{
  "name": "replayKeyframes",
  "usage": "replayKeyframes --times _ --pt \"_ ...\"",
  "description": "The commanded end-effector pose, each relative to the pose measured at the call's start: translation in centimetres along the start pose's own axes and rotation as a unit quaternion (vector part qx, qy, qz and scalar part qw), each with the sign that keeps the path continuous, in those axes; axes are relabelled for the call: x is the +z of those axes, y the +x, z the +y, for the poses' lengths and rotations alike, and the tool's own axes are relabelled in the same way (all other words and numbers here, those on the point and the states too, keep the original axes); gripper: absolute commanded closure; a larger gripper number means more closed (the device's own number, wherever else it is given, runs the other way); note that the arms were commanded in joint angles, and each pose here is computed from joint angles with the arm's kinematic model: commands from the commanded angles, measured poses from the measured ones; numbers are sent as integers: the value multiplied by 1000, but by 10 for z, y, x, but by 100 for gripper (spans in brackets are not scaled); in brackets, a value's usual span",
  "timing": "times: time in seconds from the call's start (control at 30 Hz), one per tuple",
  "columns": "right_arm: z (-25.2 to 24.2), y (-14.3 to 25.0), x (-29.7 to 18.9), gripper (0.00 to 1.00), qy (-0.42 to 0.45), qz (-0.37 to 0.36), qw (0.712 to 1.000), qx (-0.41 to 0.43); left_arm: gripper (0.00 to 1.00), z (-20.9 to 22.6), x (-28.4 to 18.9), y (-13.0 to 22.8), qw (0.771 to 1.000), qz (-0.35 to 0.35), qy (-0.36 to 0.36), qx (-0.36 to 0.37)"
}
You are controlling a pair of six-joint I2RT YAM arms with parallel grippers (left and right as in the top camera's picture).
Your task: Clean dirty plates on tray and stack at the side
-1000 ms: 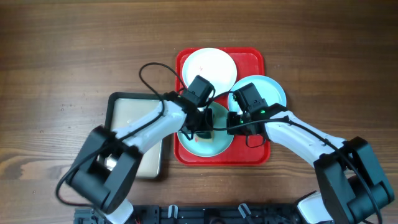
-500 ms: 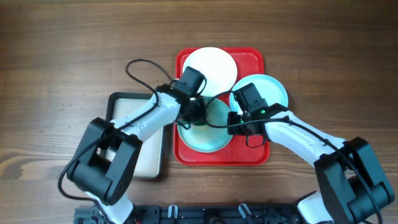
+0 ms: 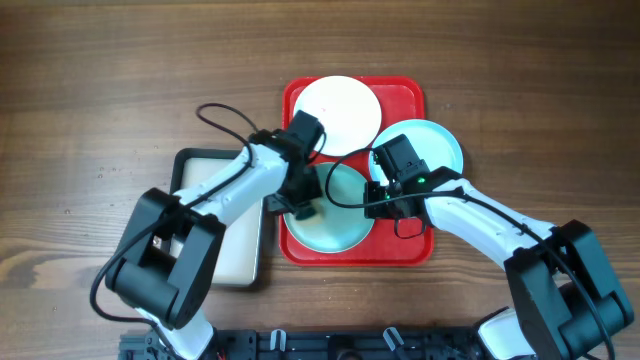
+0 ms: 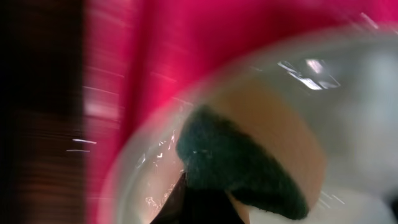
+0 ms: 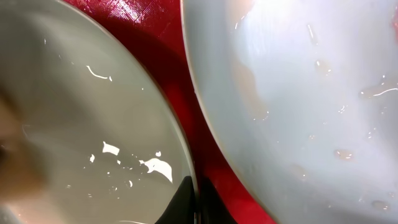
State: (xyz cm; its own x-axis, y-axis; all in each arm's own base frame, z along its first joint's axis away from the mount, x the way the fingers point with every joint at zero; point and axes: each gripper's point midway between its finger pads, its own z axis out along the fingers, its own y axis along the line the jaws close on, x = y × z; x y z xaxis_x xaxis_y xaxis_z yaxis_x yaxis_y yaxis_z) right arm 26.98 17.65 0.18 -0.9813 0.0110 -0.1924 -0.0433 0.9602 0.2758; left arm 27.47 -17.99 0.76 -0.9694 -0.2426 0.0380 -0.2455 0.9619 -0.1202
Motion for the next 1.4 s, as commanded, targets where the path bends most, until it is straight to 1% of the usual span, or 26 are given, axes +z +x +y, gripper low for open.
replayKeyframes --times 0.0,0.07,0.13,0.2,0.23,0.33,0.37,0.4,0.47,0.57,0.6,0.63,0.67,0.7,0.73,0.77,0.8,0.83,0.9,0.97,1.1,1.17,1.2,1.27,1.33,1.37 --pt "-15 3 5 96 33 4 999 -4 96 58 -11 -35 983 -115 -144 -18" --pt "-15 4 5 96 33 5 999 -9 96 52 -18 -31 985 -117 -129 -23" --pt "-15 4 5 96 33 5 999 -11 96 31 -27 -18 992 -97 -76 -16" --pt "-15 4 5 96 33 5 999 -12 96 20 -47 -9 995 -94 -34 -12" --pt "-15 4 5 96 33 5 999 -16 96 21 -69 -4 995 -102 -12 -16" --pt "-15 4 5 95 31 6 999 -21 96 45 -116 -6 989 -145 5 -42" --pt "-15 4 5 95 31 6 999 -21 96 86 -140 -13 978 -187 -43 -78" --pt "-15 4 5 95 31 5 999 -21 96 101 -144 -14 974 -197 -66 -91" --pt "-12 0 5 96 27 -2 999 -26 96 130 -141 -16 967 -200 -110 -111" --pt "-6 -1 -2 96 17 1 999 -38 96 154 -107 -17 965 -187 -124 -133" --pt "-4 -4 -10 96 18 -2 999 -38 96 153 -93 -17 970 -180 -105 -128" --pt "3 -10 -23 96 13 -16 999 -43 96 142 -81 -17 978 -164 -61 -110" --pt "9 -15 -37 96 7 -34 998 -49 93 129 -75 -16 985 -149 -17 -91" --pt "15 -18 -49 96 4 -52 997 -57 81 123 -74 -16 986 -142 3 -88" --pt "22 -22 -67 96 4 -82 994 -69 63 118 -74 -15 987 -134 19 -84" --pt "23 -23 -76 96 11 -98 992 -76 60 118 -74 -14 988 -131 22 -84" --pt "23 -24 -85 96 24 -115 990 -83 59 118 -75 -13 988 -128 26 -87" --pt "18 -26 -97 96 53 -140 984 -91 58 117 -77 -12 988 -126 37 -86" --pt "14 -26 -115 96 105 -177 972 -111 48 111 -91 -12 986 -127 75 -83" --pt "14 -28 -128 96 145 -201 961 -121 41 108 -111 -14 982 -140 102 -79" --pt "30 -44 -171 96 218 -288 920 -150 28 101 -155 -13 967 -193 155 -57" --pt "38 -50 -192 96 247 -333 896 -161 21 101 -169 -11 960 -220 164 -49" --pt "42 -52 -199 96 269 -348 879 -183 17 100 -175 -9 957 -230 169 -46" --pt "46 -53 -209 96 291 -369 860 -201 12 101 -177 -9 956 -236 167 -46" --pt "52 -55 -220 96 318 -389 834 -228 11 102 -174 -10 958 -230 163 -49" --pt "58 -55 -222 96 320 -393 827 -244 11 102 -172 -11 959 -227 161 -49"
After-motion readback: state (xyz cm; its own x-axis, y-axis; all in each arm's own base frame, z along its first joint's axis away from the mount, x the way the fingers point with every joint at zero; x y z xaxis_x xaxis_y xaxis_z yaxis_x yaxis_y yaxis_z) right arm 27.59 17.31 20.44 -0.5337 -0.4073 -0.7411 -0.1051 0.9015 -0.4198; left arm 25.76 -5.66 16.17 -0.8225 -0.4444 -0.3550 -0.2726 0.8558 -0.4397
